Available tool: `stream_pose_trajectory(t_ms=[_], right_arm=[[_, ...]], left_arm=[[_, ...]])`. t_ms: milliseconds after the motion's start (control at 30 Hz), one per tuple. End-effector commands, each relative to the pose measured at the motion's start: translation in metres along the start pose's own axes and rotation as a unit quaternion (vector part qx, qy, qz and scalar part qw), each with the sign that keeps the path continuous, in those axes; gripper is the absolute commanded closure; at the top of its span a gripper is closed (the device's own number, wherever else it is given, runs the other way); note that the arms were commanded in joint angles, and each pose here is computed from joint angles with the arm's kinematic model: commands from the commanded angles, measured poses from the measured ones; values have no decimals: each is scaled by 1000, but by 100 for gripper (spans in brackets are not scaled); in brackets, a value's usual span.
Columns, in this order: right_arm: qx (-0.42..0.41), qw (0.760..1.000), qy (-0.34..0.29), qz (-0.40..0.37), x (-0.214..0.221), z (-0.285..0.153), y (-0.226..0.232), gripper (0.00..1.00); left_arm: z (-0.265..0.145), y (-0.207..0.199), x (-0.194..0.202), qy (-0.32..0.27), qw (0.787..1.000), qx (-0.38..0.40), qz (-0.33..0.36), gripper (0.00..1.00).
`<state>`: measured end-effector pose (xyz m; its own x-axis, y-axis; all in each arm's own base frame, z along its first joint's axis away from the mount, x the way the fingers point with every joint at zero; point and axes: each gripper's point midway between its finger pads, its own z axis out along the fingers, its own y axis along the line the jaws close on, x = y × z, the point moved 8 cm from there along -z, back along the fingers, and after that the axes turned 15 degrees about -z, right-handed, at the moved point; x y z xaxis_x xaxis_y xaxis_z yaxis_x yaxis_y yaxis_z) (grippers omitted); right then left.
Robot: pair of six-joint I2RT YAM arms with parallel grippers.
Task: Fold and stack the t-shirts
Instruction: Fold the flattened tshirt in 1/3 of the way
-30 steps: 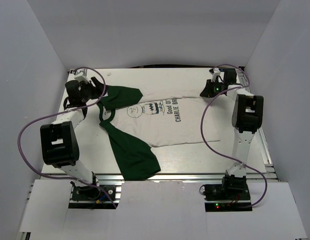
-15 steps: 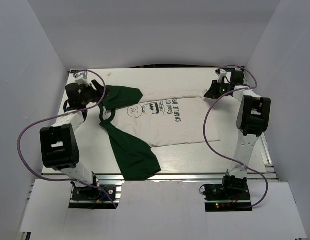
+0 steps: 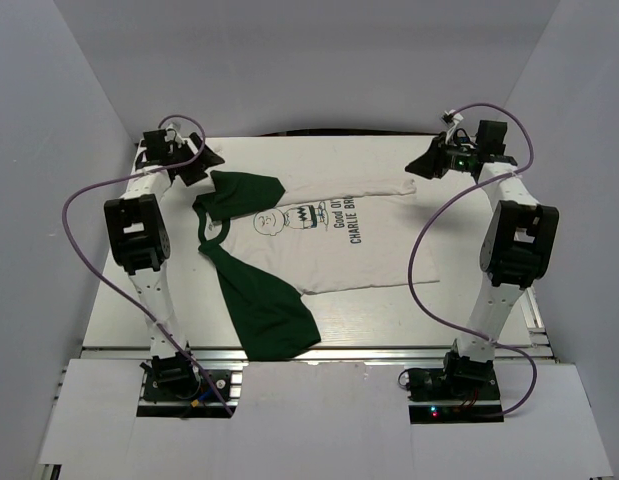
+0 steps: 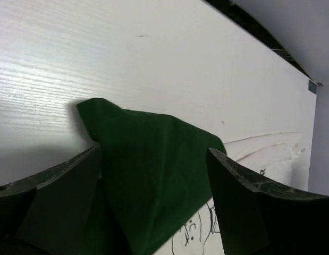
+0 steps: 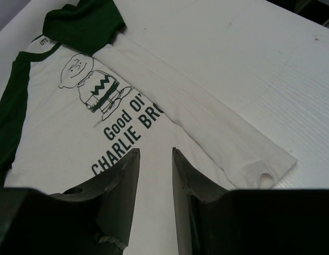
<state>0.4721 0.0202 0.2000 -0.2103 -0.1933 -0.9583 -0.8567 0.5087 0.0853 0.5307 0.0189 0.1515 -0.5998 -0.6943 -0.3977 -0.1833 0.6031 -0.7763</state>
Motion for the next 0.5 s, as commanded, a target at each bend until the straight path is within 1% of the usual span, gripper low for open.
stream_pose_trajectory(t_ms=[0,33,100,233,333,367,433,467], right_arm=[[-27,999,-22,-15,-18,-8,15,63],[-30,999,-22,-12,-17,-9,18,63],[-31,999,-22,-10,-17,-12,23,62],[-36,999,-22,2,-14,-14,30,62],[-37,999,-20,6,-12,-14,34,62],[-37,999,-20,6,-12,-14,35,62],[-38,999,-19,9,-10,-15,38,63],[-37,999,-19,9,-10,-16,38,62]], left_arm=[[0,-2,-4,29,999,-22,-32,11],[8,4,-1,37,998,-25,-36,12],[14,4,-3,36,999,-25,-32,12],[25,20,1,37,998,-46,-38,12],[31,28,8,48,997,-45,-44,14],[32,28,9,50,997,-39,-50,17],[35,28,8,46,997,-31,-50,18],[39,29,7,45,997,-27,-54,20]])
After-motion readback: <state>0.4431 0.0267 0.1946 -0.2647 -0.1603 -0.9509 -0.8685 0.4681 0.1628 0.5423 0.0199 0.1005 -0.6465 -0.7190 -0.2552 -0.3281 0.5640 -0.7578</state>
